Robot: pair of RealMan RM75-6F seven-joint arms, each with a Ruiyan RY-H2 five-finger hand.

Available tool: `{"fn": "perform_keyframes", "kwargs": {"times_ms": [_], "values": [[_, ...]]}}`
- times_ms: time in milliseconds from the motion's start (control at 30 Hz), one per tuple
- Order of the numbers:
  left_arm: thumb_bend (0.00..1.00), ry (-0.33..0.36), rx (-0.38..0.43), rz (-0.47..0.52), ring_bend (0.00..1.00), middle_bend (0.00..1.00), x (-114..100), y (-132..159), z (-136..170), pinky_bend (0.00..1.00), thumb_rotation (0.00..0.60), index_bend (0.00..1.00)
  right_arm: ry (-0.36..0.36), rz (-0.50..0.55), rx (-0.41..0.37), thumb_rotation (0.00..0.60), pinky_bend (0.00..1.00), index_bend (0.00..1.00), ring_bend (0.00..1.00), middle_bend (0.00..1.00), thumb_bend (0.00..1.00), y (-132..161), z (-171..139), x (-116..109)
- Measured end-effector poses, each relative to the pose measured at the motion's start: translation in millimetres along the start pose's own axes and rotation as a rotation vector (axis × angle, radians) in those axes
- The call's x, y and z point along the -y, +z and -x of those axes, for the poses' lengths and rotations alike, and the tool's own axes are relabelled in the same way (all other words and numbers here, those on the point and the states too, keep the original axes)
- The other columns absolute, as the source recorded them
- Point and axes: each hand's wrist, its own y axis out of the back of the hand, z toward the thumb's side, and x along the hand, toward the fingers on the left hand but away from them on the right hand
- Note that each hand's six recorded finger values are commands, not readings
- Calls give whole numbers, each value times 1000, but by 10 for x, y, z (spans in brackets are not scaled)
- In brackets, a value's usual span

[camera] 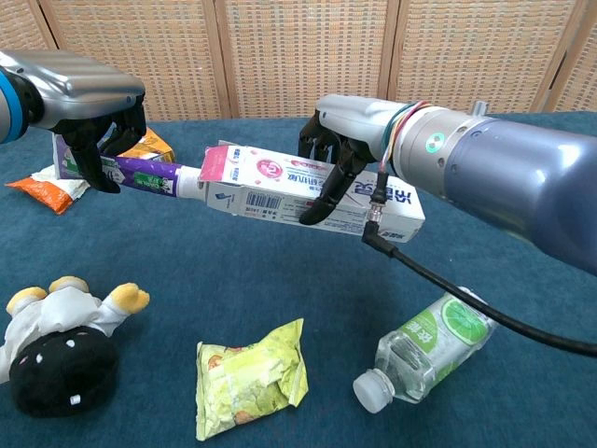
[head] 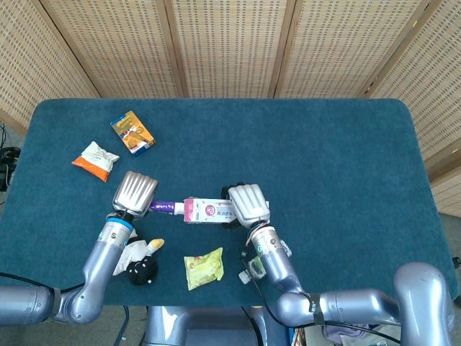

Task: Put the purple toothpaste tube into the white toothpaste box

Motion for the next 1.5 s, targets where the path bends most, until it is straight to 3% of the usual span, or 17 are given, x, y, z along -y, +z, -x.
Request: {"fn": "perform_keyframes", "kwargs": {"times_ms": [467,1500], "values": [[279,37,43,18,600,699,-134,81,74,558,600,810,16,-4,-6,600,459,528,381,484,148,45,-9,72],[279,12,67,14,600,699,-67,391,55,558,600,810,29,30,-26,600,468,527,381,484,147,151,-37,127]]}}
